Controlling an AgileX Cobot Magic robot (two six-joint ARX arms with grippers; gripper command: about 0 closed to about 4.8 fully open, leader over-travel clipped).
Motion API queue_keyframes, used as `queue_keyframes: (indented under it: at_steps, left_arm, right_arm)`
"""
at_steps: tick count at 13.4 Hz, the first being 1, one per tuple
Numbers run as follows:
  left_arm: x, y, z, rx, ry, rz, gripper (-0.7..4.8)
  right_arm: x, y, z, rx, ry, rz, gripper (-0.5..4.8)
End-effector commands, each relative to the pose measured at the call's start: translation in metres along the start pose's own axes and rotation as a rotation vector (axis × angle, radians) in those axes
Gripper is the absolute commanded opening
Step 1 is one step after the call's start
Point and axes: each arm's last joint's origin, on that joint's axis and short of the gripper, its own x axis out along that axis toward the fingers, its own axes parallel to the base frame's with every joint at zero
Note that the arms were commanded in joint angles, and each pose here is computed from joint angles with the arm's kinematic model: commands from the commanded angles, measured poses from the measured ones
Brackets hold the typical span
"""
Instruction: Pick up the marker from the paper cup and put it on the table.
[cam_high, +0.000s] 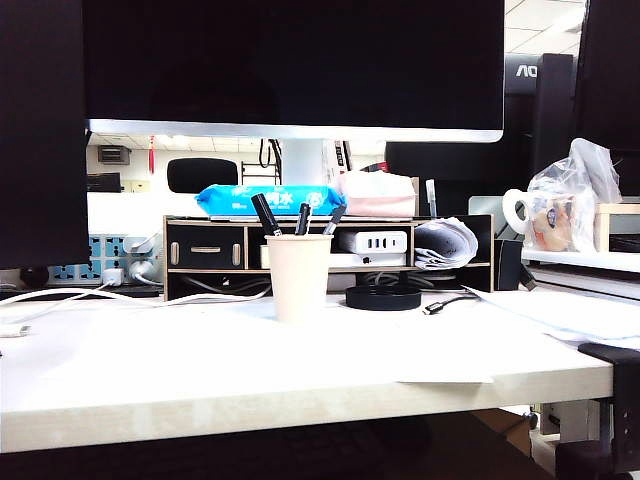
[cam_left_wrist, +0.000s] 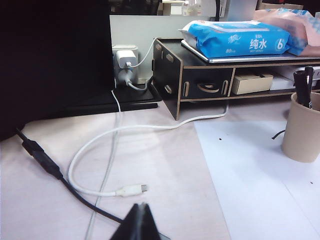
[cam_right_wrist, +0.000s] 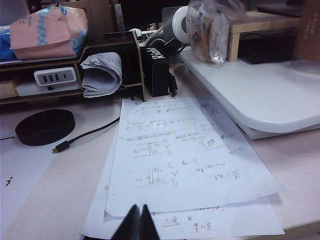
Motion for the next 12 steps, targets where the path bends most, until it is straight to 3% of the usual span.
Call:
queue_keyframes:
  at_steps: [1, 4, 6, 7, 8, 10, 12]
  left_arm:
    - [0.0, 0.0, 0.003, 0.008, -0.024, 0.0, -0.05]
    - [0.0, 0.0, 0.003, 0.007, -0.023, -0.001, -0.05]
    - [0.0, -0.001, 0.003, -0.037, -0.023, -0.039, -0.04]
    - [0.0, -0.004, 0.005, -0.459, -0.02, -0.125, -0.02]
    - [-0.001, -0.005, 0.011, -0.525, -0.063, -0.17, -0.02]
    - [-0.008, -0.008, 0.038, -0.606, -0.258, -0.295, -0.02]
    - [-0.015, -0.01, 0.061, -0.583, -0.296, -0.306, -0.02]
  right_arm:
    - [0.0, 0.0, 0.0, -0.002, -0.015, 0.005, -0.01]
    - [0.0, 0.0, 0.001, 0.009, -0.015, 0.005, -0.01]
    - [0.0, 0.0, 0.002, 0.12, -0.029, 0.009, -0.01]
    - [-0.002, 0.006, 0.014, 0.265, -0.07, 0.185, -0.01]
    - [-0.004, 0.007, 0.02, 0.261, -0.089, 0.217, -0.01]
    - [-0.011, 0.009, 0.044, 0.257, -0.119, 0.229, -0.02]
    - [-0.013, 0.01, 0.062, 0.256, -0.155, 0.237, -0.02]
